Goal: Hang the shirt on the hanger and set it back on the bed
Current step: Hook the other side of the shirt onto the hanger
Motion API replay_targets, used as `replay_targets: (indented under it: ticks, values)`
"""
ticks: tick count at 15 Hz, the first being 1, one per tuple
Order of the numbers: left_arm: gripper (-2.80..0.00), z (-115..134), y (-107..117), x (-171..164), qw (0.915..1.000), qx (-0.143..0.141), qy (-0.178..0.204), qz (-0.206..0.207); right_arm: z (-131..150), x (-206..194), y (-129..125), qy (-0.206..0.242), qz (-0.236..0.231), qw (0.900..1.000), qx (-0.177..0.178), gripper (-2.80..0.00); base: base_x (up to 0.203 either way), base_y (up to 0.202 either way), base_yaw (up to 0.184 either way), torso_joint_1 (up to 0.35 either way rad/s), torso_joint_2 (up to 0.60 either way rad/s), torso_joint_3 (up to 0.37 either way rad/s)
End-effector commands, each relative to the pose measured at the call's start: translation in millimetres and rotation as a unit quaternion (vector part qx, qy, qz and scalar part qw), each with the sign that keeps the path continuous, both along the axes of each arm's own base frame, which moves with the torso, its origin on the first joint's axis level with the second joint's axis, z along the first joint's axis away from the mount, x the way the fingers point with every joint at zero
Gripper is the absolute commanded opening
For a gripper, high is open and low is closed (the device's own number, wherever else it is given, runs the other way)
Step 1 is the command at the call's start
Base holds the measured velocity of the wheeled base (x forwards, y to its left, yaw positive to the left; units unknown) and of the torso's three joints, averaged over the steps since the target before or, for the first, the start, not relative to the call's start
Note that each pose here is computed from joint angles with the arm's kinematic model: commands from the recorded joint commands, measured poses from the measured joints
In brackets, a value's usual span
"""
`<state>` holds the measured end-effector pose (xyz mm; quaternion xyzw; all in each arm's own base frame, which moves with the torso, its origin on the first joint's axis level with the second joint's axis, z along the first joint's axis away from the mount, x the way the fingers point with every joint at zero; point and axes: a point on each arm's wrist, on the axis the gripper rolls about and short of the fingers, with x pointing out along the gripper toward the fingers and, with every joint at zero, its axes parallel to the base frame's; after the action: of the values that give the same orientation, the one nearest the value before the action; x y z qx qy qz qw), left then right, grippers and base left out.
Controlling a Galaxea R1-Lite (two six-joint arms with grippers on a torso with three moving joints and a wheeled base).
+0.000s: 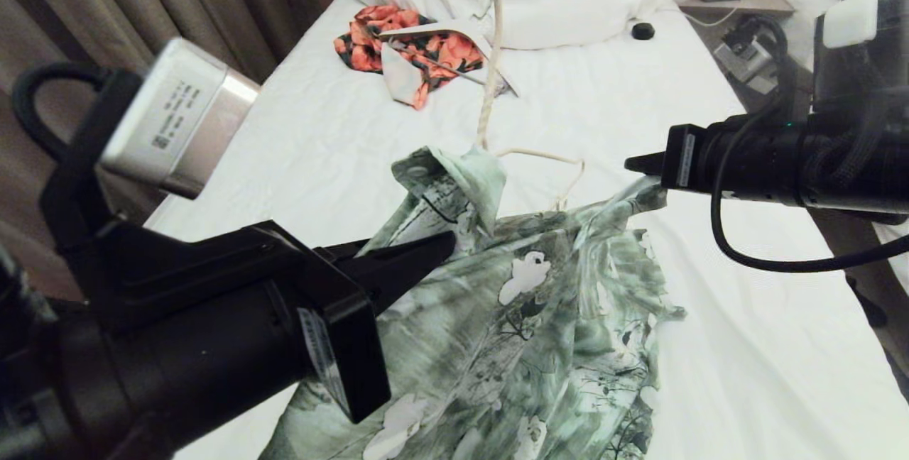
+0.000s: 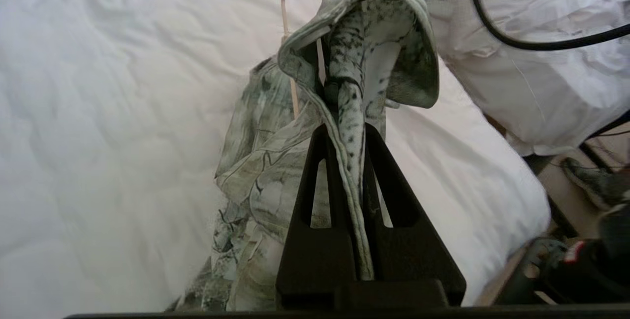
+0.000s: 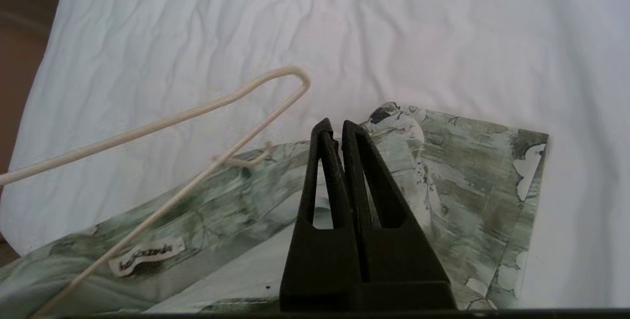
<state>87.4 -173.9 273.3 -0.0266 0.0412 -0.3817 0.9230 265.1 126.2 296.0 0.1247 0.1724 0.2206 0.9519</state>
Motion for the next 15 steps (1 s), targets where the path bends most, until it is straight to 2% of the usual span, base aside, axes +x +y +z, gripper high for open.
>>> replay_targets:
  ticks: [1,6,9,15]
  values:
    - [-2.8,3.3,4.7,-3.1,0.9999,-0.01,-0.002,-0.001,-3.6,5.7,0.4,0.005,-0.004,1.0,-0.002,-2.8,0.0,0.0,0.0,0.0,0.0,0.0]
    - [-2.8,0.4,-2.7,-15.3,0.9993,-0.002,0.003,-0.038,3.0,7.5,0.7,-0.006,-0.005,1.0,0.002,-2.8,0.0,0.0,0.0,0.0,0.0,0.0]
    - [-2.8,-3.0,-4.8,-25.8,0.9975,0.006,0.03,-0.064,3.9,7.3,-1.0,-0.007,-0.007,1.0,0.002,-2.8,0.0,0.0,0.0,0.0,0.0,0.0]
    - [-2.8,-6.8,-17.8,-28.4,0.996,0.018,0.037,-0.079,11.4,-1.5,3.7,-0.025,0.011,1.0,-0.003,-2.8,0.0,0.0,0.0,0.0,0.0,0.0]
